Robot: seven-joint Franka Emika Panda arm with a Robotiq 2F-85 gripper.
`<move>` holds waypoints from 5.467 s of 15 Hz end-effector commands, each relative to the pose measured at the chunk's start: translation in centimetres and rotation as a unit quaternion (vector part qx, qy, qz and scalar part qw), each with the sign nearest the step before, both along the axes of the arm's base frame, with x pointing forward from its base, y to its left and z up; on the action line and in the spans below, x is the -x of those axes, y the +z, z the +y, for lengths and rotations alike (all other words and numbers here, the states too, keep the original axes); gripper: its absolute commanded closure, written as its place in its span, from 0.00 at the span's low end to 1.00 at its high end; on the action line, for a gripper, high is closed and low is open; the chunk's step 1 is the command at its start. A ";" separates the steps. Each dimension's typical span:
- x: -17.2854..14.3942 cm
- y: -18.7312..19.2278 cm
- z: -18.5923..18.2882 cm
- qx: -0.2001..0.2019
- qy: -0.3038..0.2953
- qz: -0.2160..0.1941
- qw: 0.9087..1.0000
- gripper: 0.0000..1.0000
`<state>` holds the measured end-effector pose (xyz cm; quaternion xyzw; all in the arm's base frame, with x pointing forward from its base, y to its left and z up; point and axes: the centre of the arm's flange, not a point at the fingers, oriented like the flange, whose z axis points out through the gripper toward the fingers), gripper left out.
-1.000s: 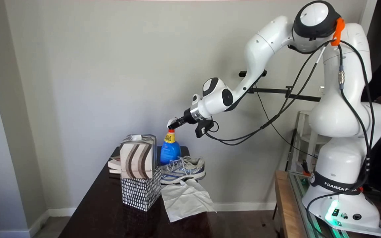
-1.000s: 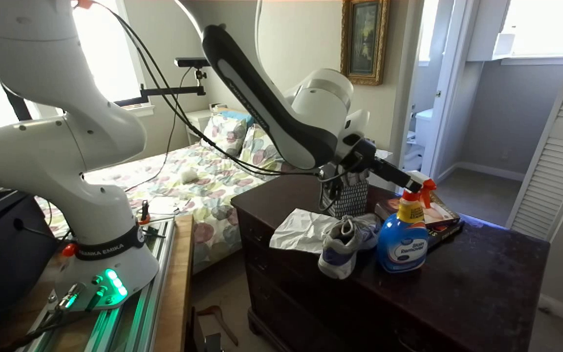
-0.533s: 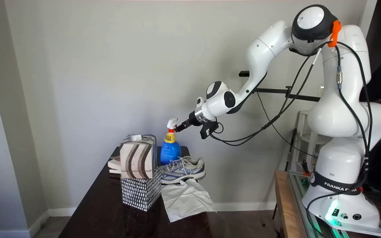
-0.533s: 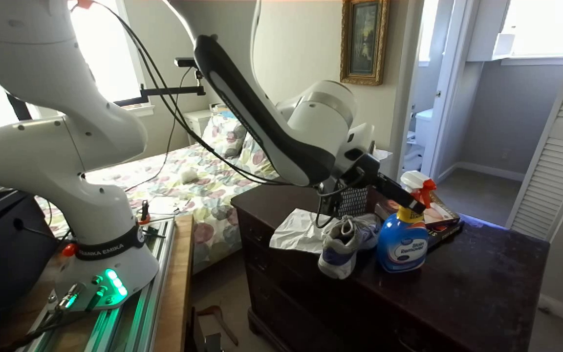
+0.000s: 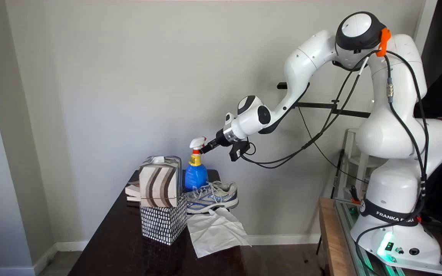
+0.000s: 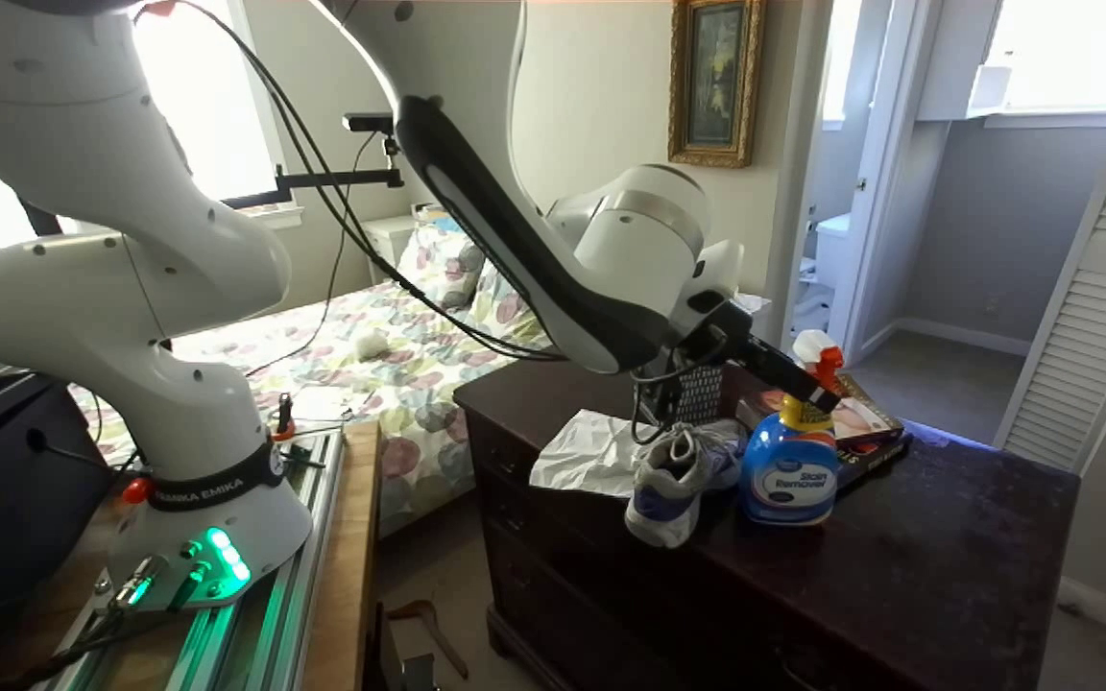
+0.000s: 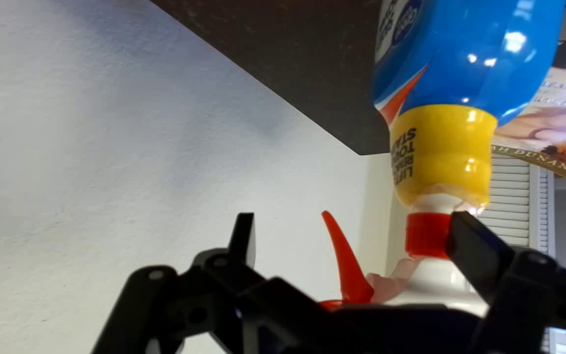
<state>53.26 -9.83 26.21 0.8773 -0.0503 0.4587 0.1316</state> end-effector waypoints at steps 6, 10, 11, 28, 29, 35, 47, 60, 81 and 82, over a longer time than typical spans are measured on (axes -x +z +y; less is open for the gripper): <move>0.4 -1.5 -1.4 -0.017 0.020 0.004 1.000 0.00; 0.5 -1.7 -1.7 -0.029 0.011 0.002 1.000 0.00; 0.6 -1.7 -1.7 -0.034 0.011 0.003 0.999 0.00; 0.4 -1.2 0.6 -0.057 0.029 -0.001 0.998 0.00; 0.2 -1.4 0.6 -0.059 0.029 -0.001 0.998 0.00; -0.2 -1.6 1.2 -0.063 0.030 -0.008 0.998 0.00; -1.3 -1.2 1.1 -0.042 0.034 -0.021 0.998 0.51; -1.0 -0.9 0.8 -0.045 0.027 -0.011 0.999 0.00; 3.3 0.6 0.6 -0.189 -0.046 0.223 0.955 0.00; 3.7 0.5 1.0 -0.189 -0.044 0.235 0.953 0.00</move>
